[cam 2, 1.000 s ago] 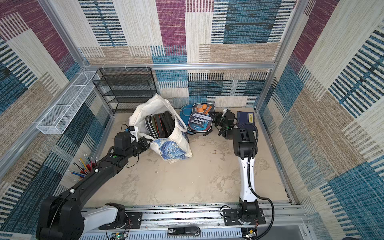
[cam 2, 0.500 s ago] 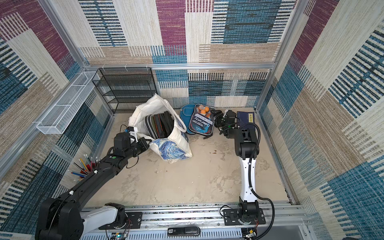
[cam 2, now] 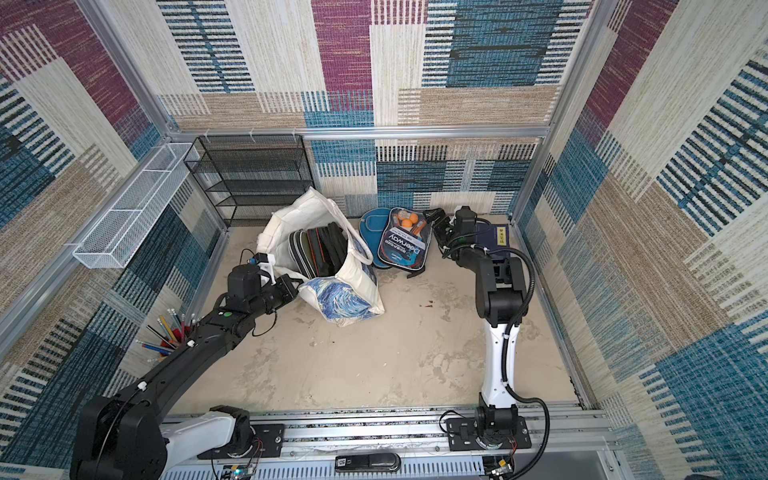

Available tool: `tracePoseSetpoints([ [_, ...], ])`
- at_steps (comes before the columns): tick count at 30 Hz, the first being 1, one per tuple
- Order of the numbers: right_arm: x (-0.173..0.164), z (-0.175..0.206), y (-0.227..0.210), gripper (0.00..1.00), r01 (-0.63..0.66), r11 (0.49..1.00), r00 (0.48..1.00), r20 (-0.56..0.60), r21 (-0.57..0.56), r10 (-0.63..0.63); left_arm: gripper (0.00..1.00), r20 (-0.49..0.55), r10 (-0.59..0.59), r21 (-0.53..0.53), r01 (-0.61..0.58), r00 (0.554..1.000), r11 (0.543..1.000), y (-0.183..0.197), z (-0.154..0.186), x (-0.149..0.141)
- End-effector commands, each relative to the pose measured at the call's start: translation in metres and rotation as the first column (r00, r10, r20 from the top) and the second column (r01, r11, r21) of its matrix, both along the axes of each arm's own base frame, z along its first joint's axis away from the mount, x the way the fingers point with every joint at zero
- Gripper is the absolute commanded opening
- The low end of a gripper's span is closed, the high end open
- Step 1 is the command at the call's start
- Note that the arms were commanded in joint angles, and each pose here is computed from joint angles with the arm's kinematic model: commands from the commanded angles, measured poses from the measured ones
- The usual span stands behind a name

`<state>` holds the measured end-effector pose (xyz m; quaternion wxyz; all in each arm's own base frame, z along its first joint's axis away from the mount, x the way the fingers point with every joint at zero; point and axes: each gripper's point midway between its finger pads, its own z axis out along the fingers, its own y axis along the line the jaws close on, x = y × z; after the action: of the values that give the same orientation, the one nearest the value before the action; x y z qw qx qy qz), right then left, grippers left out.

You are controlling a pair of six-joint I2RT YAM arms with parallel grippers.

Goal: Remove the ping pong set from the canvas bag
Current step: Place the ping pong set at the ping pong set, then pick up the ping pong set from the canvas bag.

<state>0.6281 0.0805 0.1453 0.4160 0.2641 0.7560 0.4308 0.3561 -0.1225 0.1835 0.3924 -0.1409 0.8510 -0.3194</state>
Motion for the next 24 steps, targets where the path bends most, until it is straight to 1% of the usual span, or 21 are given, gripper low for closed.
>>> tracePoseSetpoints([
  [1,-0.006,0.020,-0.004,0.99,0.009,0.989,0.999,0.054,-0.146,-0.002,0.00,0.004,-0.003,0.018,0.003,1.000,1.000,0.001,0.001,0.001],
  [5,-0.020,0.054,0.009,0.99,-0.002,0.959,0.993,0.109,-0.282,0.035,0.00,0.010,-0.014,0.008,0.014,1.000,1.000,-0.001,0.005,0.000],
  [11,-0.056,0.127,0.063,0.99,-0.051,0.881,0.958,0.225,-0.471,0.176,0.00,0.026,-0.028,-0.004,0.028,0.999,1.000,-0.004,0.010,0.000],
  [16,-0.100,0.189,0.122,0.99,-0.064,0.798,0.902,0.308,-0.599,0.304,0.00,0.032,-0.041,-0.016,0.041,0.999,0.999,-0.007,0.013,0.002],
  [18,-0.120,0.200,0.145,0.99,-0.090,0.767,0.878,0.313,-0.635,0.362,0.00,0.037,-0.046,-0.023,0.047,0.998,0.999,-0.009,0.014,0.003],
  [19,-0.128,0.217,0.155,0.99,-0.080,0.759,0.861,0.338,-0.647,0.379,0.00,0.036,-0.047,-0.026,0.048,0.998,0.998,-0.009,0.014,0.004],
  [21,-0.145,0.232,0.180,0.99,-0.103,0.729,0.830,0.345,-0.677,0.438,0.00,0.036,-0.054,-0.031,0.055,0.998,0.998,-0.011,0.014,0.005],
  [24,-0.170,0.247,0.219,0.99,-0.146,0.681,0.780,0.340,-0.718,0.525,0.00,0.037,-0.064,-0.038,0.065,0.997,0.997,-0.013,0.016,0.005],
])
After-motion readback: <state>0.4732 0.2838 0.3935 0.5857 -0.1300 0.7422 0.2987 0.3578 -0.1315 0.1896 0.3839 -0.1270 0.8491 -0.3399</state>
